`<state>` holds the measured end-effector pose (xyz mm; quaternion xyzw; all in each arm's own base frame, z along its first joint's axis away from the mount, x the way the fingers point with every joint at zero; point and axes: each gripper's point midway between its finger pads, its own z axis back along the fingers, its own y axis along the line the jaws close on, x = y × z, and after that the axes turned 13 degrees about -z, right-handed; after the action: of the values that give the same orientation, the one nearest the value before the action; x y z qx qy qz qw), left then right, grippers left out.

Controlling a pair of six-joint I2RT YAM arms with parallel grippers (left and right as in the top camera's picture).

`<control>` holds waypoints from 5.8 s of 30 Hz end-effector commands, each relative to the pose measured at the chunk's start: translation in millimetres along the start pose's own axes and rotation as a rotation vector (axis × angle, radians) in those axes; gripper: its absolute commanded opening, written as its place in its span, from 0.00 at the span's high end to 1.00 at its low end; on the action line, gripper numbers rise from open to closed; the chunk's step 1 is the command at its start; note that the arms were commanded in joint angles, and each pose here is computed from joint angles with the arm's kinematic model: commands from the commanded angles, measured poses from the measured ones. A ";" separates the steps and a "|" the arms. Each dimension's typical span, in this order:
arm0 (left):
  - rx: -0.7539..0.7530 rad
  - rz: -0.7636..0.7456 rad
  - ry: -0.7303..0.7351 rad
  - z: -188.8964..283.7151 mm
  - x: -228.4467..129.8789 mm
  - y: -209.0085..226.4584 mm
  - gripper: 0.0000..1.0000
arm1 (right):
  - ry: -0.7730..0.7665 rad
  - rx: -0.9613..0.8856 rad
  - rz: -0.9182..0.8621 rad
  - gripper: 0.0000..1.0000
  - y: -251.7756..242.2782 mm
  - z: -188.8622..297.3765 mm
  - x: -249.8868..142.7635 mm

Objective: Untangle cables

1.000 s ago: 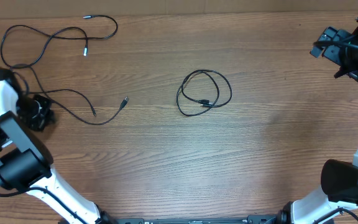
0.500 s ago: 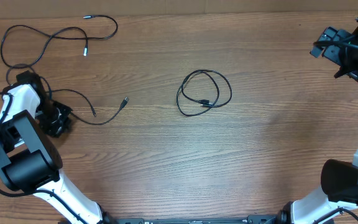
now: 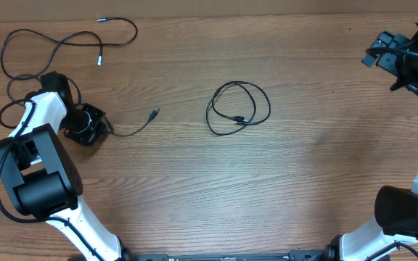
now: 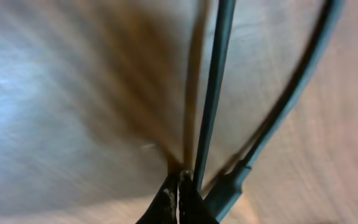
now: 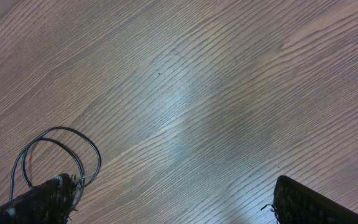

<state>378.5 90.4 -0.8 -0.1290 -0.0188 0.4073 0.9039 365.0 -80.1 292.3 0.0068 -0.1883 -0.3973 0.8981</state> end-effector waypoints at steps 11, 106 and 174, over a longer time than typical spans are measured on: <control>-0.271 0.043 -0.109 -12.7 37.6 -51.7 0.96 | -0.010 -0.003 -0.003 0.00 -2.4 2.5 0.7; 0.317 -0.357 -0.482 35.9 218.5 115.5 0.96 | -0.010 -0.003 -0.003 0.00 -2.5 2.5 0.7; 0.152 -0.219 0.166 11.1 23.4 15.3 0.96 | -0.010 -0.003 -0.003 0.00 -2.5 2.5 0.7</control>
<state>377.3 131.9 8.9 -0.0845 0.0673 0.2975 0.9486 365.0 -80.2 292.3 0.0064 -0.1884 -0.3973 0.8981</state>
